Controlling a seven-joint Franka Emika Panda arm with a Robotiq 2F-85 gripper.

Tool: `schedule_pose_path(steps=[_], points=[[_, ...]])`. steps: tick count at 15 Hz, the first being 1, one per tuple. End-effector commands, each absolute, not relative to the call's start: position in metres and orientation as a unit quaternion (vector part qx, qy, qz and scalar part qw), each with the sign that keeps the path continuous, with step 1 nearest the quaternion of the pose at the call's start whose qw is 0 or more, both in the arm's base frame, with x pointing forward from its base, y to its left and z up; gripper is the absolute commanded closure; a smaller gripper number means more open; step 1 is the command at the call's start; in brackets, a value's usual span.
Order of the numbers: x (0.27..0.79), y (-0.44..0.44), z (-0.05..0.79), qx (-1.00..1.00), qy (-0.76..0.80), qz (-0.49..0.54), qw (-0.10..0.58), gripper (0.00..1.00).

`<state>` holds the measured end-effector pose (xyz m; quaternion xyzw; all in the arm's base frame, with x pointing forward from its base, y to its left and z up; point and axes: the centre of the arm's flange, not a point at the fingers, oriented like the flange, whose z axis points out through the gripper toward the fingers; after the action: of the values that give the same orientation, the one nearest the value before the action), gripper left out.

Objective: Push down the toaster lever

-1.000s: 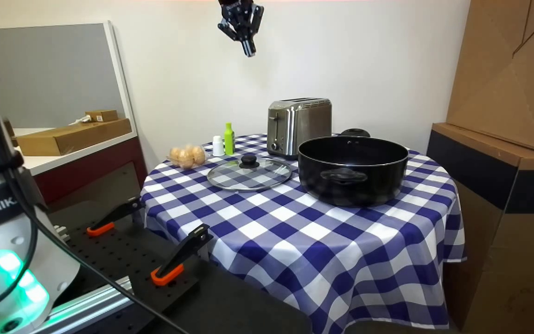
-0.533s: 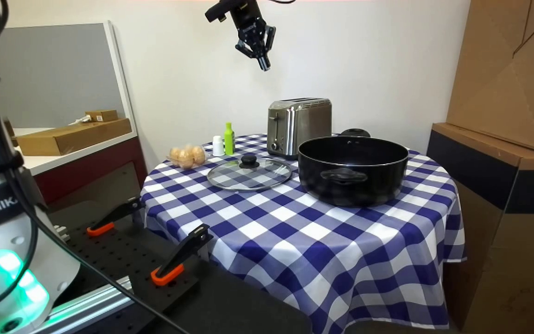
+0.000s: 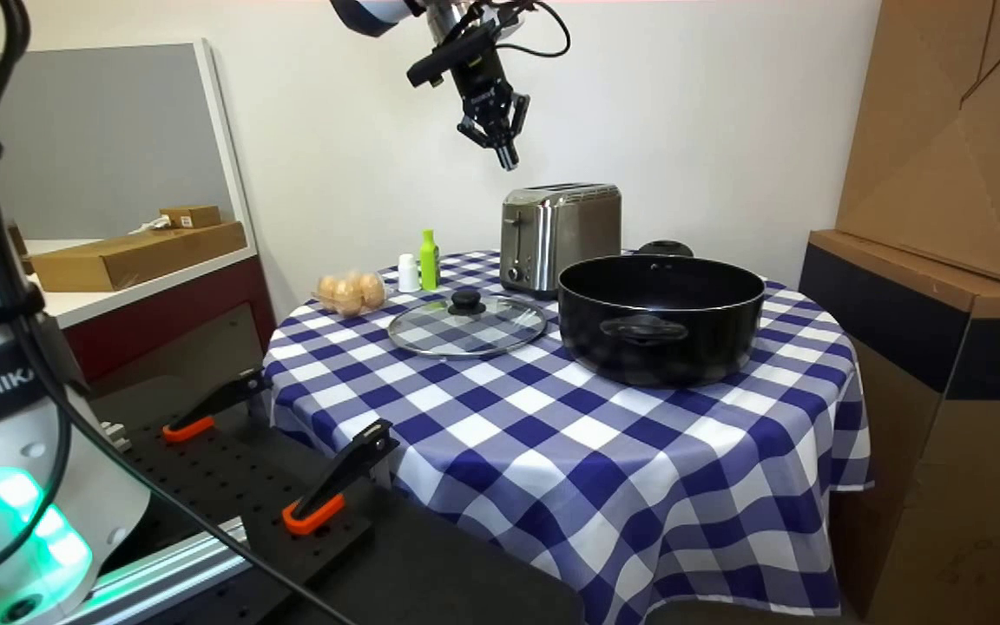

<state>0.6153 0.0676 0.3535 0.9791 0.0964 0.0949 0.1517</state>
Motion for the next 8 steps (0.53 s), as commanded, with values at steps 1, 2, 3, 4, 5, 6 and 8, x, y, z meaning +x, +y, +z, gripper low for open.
schedule_pose_path(steps=[1, 2, 3, 4, 5, 6, 8], points=[[0.634, 0.075, 0.336, 0.976, 0.099, 0.103, 0.164, 1.0], [0.636, 0.075, 0.331, 0.976, 0.101, 0.102, 0.165, 1.0], [0.639, 0.076, 0.326, 0.976, 0.103, 0.101, 0.165, 1.0], [0.641, 0.076, 0.322, 0.975, 0.104, 0.101, 0.167, 1.0], [0.644, 0.076, 0.318, 0.975, 0.106, 0.101, 0.169, 1.0], [0.647, 0.076, 0.315, 0.974, 0.107, 0.101, 0.17, 1.0], [0.652, 0.075, 0.309, 0.974, 0.11, 0.1, 0.172, 1.0]])
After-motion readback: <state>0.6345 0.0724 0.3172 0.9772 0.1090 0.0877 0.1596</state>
